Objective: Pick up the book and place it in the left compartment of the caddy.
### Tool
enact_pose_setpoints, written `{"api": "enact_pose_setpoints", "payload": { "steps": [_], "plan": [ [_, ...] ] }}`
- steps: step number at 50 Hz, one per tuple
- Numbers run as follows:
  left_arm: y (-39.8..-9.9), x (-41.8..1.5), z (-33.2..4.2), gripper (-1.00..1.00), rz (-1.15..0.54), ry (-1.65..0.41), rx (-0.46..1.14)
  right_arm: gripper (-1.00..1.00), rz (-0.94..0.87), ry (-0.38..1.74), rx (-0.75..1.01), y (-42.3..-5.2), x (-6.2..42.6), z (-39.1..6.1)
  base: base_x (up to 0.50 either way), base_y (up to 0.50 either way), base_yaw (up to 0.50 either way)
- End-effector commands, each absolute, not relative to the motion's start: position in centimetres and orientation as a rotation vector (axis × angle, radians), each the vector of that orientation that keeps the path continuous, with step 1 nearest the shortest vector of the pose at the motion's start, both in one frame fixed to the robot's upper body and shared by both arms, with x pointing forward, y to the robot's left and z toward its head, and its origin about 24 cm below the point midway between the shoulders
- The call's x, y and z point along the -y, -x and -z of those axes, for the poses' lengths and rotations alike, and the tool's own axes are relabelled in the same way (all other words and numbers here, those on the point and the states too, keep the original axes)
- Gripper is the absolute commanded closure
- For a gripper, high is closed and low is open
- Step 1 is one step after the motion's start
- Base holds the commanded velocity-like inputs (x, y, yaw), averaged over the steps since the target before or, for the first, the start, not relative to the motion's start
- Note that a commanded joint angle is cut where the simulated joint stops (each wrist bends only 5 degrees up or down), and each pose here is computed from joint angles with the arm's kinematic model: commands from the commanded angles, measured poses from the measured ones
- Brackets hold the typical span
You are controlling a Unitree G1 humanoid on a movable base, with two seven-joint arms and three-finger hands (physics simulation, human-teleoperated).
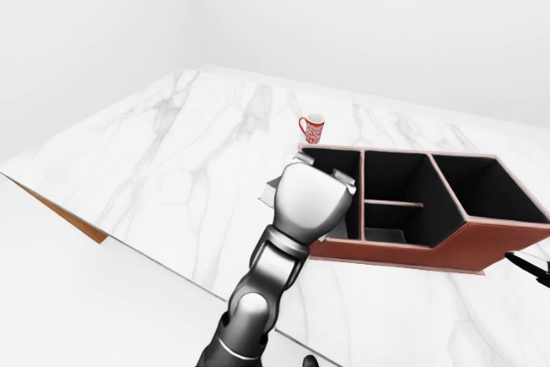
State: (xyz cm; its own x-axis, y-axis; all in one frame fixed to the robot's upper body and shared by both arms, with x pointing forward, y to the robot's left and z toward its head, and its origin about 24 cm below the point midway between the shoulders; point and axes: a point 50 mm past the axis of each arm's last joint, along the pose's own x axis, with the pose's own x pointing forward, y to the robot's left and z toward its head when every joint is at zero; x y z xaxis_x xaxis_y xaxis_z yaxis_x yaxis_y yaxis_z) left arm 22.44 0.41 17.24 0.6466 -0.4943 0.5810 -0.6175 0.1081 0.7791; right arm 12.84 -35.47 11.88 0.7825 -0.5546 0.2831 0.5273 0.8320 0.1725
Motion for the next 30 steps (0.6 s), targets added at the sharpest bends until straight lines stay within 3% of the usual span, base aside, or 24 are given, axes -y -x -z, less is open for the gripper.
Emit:
{"api": "enact_pose_setpoints", "payload": {
  "steps": [1, 30],
  "plan": [
    [-23.1, 0.8, -17.4, 1.0, -0.1, -1.524, 0.983, -1.0, 0.583, -0.088, 0.326, -12.9, 35.5, -11.7, 0.0, 0.0, 0.0],
    [-24.4, 2.7, -16.3, 1.0, -0.017, -1.55, 0.973, -1.0, 0.584, -0.088, 0.323, -12.9, 35.5, -11.7, 0.0, 0.0, 0.0]
  ]
}}
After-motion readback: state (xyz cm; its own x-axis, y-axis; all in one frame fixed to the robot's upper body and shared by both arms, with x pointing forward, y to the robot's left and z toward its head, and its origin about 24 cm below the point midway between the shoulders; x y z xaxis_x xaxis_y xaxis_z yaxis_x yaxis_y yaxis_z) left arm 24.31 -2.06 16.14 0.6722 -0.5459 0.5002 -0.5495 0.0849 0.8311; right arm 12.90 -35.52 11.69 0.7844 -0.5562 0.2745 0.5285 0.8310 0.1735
